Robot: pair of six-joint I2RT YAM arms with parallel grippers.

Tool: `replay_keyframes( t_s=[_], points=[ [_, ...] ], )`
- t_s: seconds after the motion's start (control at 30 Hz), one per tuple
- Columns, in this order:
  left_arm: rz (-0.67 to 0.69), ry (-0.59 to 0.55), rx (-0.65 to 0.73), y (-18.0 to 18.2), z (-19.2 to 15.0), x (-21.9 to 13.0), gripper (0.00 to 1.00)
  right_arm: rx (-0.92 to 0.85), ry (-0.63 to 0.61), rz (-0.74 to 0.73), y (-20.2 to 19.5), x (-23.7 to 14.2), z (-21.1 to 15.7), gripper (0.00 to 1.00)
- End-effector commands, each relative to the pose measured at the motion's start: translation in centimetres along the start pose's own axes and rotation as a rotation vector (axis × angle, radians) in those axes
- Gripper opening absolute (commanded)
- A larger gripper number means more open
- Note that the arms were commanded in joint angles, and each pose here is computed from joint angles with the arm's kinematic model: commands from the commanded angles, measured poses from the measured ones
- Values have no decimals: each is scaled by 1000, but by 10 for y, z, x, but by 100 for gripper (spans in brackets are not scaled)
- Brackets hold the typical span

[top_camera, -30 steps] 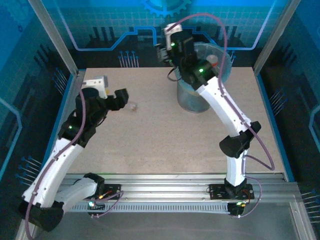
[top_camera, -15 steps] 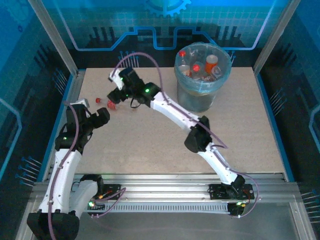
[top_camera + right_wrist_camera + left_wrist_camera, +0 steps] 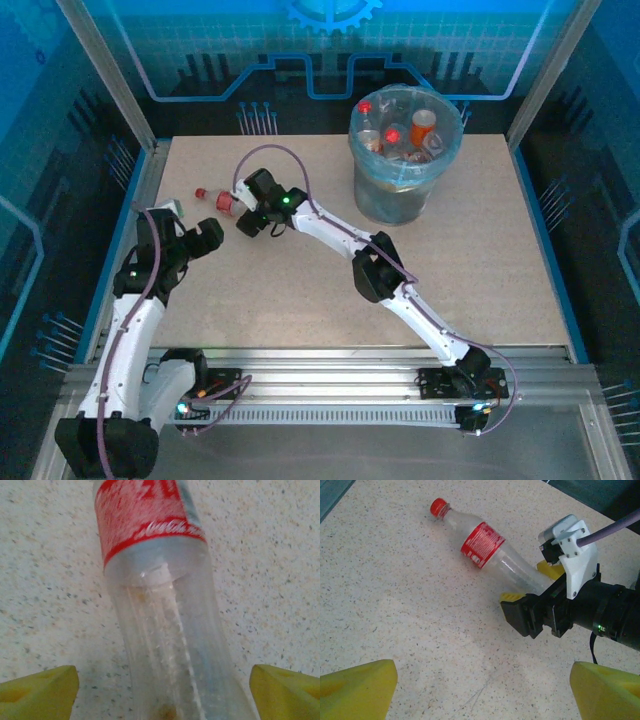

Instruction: Put the plastic bottles in the bin

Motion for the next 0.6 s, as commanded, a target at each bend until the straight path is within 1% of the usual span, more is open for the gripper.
replay_keyframes(
  t_s=[0.0, 0.03, 0.1, 0.17, 0.3, 0.4, 0.47, 0.57],
  points=[
    [-20, 0, -26, -2, 3, 4, 90, -34, 48, 52, 6, 6, -13, 81],
    [-22, -2, -27, -3, 4, 5, 90, -37, 51, 55, 7, 5, -13, 78],
    [-22, -9, -29, -5, 7, 4, 90, -41, 60, 54, 6, 1, -13, 69],
    [-27, -20, -27, -7, 10, 2, 90, -41, 63, 44, 2, -7, -10, 63],
    [-44, -44, -40, -11, 17, -2, 90, -7, 60, 32, -7, -39, 4, 52],
    [-71, -58, -57, -17, 23, -7, 91, 42, 49, 38, -11, -71, 15, 48],
    [-100, -68, -76, -24, 29, -12, 90, 86, 33, 48, -12, -99, 21, 46],
    [-154, -68, -110, -34, 35, -20, 90, 139, -16, 64, -9, -142, 26, 45]
  ],
)
Point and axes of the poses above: each hand's point on the last joint's axis, 136 mm out from that joint toward the fingers, its own x axis out along the fingers, its own y axis along the line the jaws close on, z = x × y, the point moved 7 cm from there along -x, back along the fingers, and after that the axes turned 12 degrees about -x, right-handed, at the moved point
